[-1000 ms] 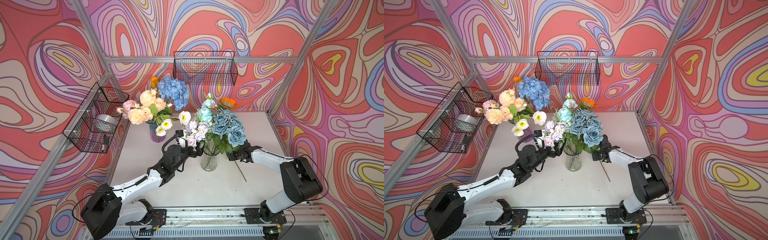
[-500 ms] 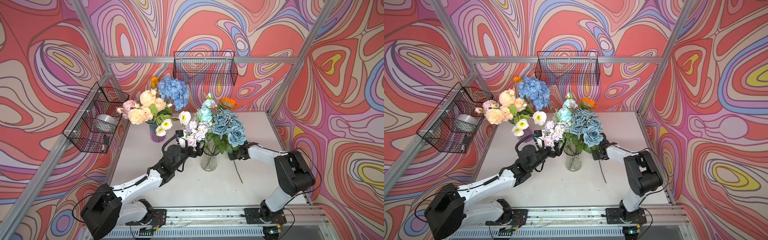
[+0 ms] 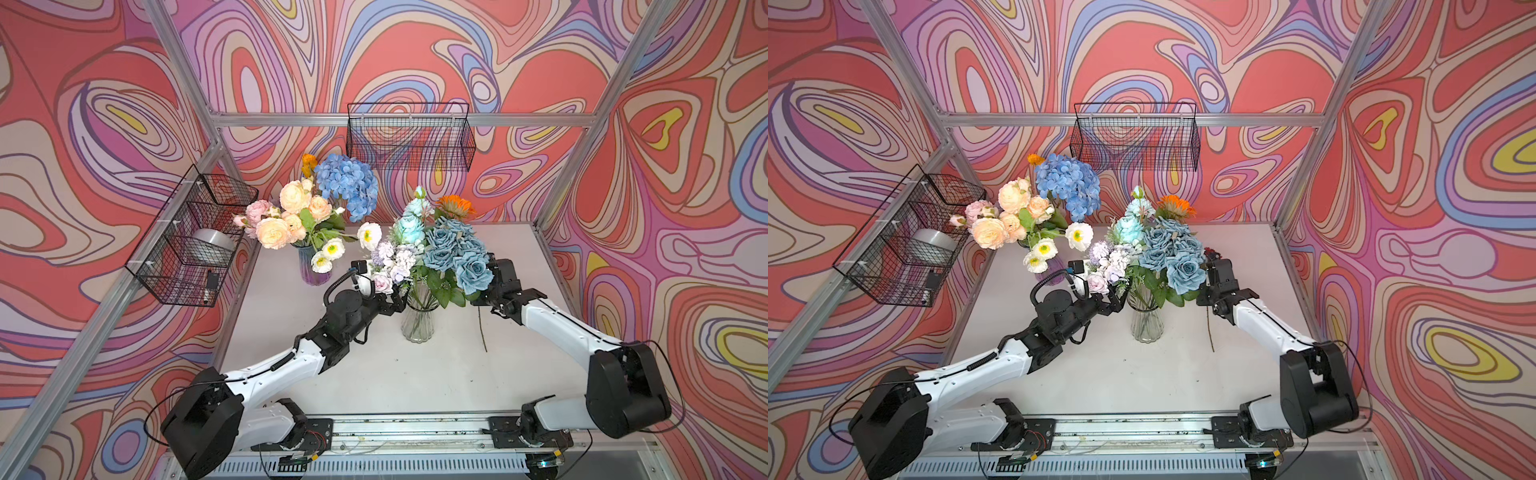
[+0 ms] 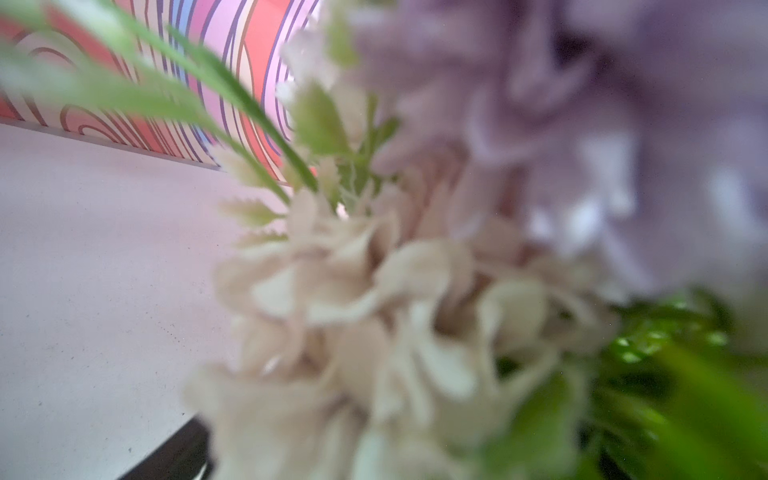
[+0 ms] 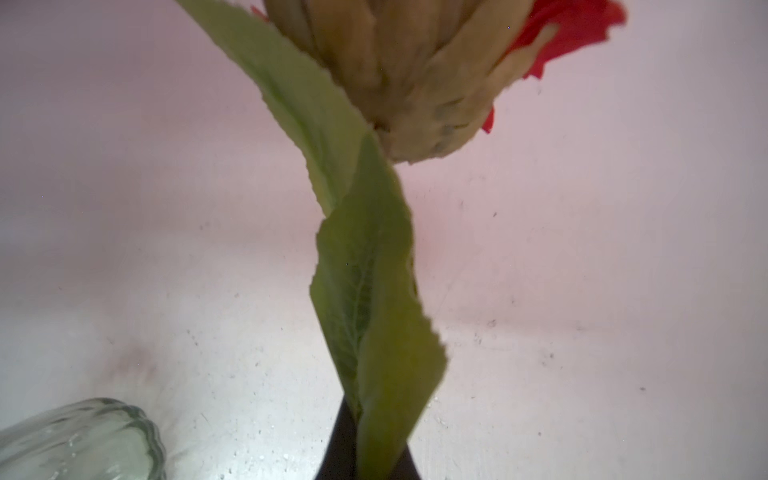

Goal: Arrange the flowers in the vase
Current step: 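Lift the red gerbera upright with the right gripper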

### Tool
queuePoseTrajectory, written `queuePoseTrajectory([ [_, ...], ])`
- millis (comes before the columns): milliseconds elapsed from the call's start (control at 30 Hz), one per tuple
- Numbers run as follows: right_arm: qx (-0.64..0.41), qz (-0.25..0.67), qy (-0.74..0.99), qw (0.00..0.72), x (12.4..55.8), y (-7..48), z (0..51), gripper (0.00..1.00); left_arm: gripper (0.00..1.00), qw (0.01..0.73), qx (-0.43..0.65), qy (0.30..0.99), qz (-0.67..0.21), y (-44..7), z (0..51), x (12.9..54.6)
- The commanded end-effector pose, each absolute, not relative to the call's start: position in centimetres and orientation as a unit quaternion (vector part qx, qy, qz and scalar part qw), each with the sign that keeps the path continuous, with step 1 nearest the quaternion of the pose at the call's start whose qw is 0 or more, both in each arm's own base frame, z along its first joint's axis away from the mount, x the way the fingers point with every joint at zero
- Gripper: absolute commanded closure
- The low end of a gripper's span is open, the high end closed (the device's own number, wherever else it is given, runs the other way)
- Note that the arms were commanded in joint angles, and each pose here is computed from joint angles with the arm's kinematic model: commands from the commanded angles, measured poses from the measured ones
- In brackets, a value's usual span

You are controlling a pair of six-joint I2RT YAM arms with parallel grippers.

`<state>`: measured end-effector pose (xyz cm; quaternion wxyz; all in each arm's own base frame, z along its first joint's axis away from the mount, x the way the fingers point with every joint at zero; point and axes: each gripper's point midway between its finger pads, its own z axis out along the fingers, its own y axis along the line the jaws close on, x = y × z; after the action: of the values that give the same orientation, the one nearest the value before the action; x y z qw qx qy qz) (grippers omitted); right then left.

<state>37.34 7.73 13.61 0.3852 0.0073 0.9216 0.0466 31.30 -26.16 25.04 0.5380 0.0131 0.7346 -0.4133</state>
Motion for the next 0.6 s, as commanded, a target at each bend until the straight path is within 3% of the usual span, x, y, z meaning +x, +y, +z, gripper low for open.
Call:
queuePoseTrajectory([
  [0, 0.042, 0.037, 0.885, 0.463, 37.6, 6.3, 18.3, 1.00, 0.02, 0.553, 0.008, 0.718, -0.422, -25.9, 26.6, 31.4],
  [233, 0.043, 0.080, 0.801, 0.591, 36.0, 6.2, 28.8, 1.00, 0.02, 0.554, 0.006, 0.718, -0.422, -25.9, 26.6, 31.5],
  [567, -0.001, 0.135, 0.709, 0.692, 32.0, 7.1, 42.1, 1.00, 0.02, 0.554, 0.009, 0.716, -0.425, -26.1, 26.9, 31.5],
])
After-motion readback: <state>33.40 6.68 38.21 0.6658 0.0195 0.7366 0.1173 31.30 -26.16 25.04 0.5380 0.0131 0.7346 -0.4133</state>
